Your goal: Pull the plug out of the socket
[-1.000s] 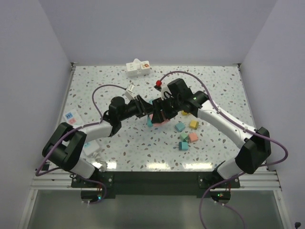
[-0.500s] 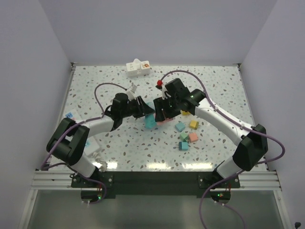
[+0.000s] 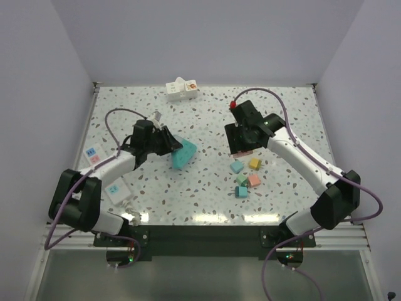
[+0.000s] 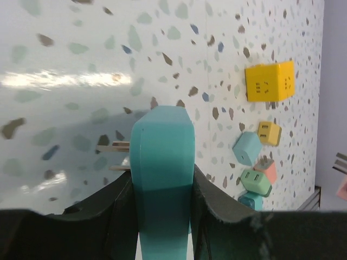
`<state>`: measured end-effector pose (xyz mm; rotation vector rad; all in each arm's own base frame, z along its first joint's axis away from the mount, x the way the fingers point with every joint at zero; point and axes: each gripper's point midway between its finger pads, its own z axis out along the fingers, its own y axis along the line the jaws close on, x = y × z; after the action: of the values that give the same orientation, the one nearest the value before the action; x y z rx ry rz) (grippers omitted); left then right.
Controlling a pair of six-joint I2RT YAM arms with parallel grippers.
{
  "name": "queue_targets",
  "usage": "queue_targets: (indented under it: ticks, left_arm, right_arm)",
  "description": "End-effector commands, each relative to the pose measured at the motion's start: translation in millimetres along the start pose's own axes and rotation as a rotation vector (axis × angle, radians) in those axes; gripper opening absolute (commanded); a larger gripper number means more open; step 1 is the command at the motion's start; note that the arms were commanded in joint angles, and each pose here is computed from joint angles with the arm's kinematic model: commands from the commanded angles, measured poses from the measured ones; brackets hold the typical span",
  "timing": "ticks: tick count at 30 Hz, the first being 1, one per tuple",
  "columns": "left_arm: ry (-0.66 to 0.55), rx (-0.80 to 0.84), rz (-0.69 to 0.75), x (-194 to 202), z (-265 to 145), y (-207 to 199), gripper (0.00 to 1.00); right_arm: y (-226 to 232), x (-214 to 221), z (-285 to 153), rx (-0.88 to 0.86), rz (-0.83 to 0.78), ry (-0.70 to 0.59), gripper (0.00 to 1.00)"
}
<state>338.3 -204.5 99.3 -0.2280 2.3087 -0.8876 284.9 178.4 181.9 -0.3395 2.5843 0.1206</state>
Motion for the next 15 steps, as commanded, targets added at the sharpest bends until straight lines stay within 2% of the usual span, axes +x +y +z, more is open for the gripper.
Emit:
queue_targets:
  ticks: [1,2,5,8,15]
  left_arm:
    - [-0.113,-0.141,0.009,-39,-41,37,0.00]
    - [-0.156,-0.223,-0.017,-53,-52,62,0.00]
    - [-0.185,-0.358,-0.071,-63,-83,110,0.00]
    - [-0.213,-0.472,-0.125,-67,-110,145,0.00]
    - [-0.224,-0.652,-0.204,-59,-146,189,0.00]
  right_arm:
    - [-46,8,23,0.203,0.091,0.026,0.00]
    - [-51,8,28,0.217,0.111,0.024,0.00]
    - [-57,11,51,0.228,0.170,0.050,0.00]
    - [-58,18,64,0.222,0.194,0.080,0.00]
    - [-65,57,83,0.249,0.227,0.170,0.00]
